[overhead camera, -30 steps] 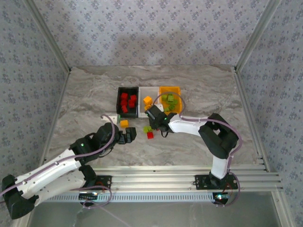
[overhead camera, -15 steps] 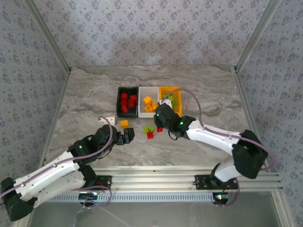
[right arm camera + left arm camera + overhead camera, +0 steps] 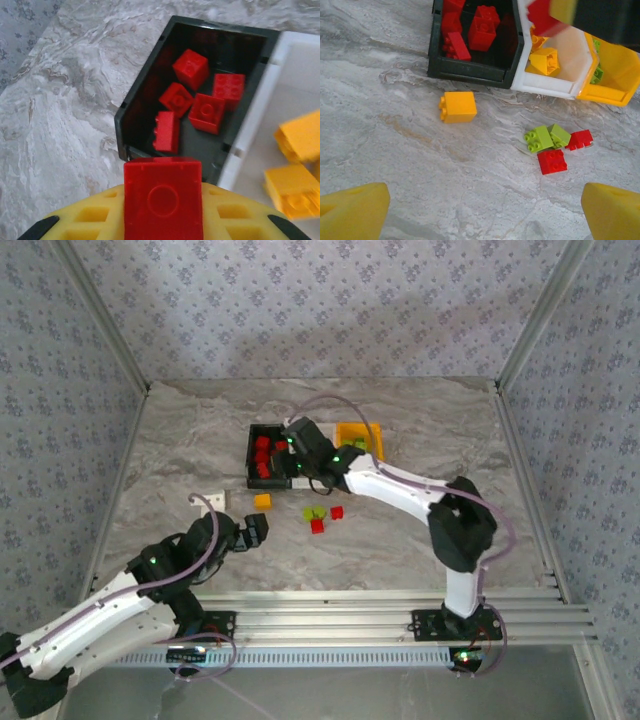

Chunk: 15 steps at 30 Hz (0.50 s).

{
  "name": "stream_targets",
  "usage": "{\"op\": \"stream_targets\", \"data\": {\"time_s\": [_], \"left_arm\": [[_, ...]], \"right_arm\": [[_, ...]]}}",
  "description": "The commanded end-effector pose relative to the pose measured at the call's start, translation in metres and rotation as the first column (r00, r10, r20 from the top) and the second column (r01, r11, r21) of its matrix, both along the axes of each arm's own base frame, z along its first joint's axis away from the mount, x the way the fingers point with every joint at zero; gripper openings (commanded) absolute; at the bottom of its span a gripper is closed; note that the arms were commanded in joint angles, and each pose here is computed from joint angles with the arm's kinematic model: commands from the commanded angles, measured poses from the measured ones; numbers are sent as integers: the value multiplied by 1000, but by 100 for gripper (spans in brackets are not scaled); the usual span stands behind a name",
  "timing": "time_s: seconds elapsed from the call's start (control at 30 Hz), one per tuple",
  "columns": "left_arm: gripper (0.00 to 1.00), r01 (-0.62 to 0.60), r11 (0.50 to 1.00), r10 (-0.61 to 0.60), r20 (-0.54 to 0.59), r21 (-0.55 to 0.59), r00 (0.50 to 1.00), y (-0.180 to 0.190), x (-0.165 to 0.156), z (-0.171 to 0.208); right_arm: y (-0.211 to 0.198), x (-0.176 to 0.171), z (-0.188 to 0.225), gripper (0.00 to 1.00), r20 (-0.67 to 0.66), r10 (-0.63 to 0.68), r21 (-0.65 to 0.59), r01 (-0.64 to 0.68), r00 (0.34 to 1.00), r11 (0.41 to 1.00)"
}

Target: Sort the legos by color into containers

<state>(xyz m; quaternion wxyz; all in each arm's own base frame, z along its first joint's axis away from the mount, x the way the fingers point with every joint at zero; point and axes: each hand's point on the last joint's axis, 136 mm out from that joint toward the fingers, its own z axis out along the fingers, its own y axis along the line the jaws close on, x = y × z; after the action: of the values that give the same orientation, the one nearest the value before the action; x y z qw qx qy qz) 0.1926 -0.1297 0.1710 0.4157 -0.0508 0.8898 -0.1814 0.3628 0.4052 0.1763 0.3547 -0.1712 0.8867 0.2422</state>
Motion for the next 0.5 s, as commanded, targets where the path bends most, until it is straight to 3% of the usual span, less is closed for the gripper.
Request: {"op": "stream_targets", "data": {"time_s": [0.0,0.17,0.33,0.47], "left_arm": [[98,-27,999,28,-21,20,999,10,-4,-8],[99,-21,999,22,-25,29,999,10,-4,-9],[99,-11,998,14,-46,62,999,11,-2,-15],[99,5,997,-1,-65,73,998,3,7,-21]], "right_arm": [[27,19,-10,33,-24,39,13,-39,999,999],[52,48,-28,37,-54,19,28,-17,998,999],[49,67,-17,65,-59,-6,70,10,998,997],[26,62,17,69,-9,-39,112,40,999,993]]}}
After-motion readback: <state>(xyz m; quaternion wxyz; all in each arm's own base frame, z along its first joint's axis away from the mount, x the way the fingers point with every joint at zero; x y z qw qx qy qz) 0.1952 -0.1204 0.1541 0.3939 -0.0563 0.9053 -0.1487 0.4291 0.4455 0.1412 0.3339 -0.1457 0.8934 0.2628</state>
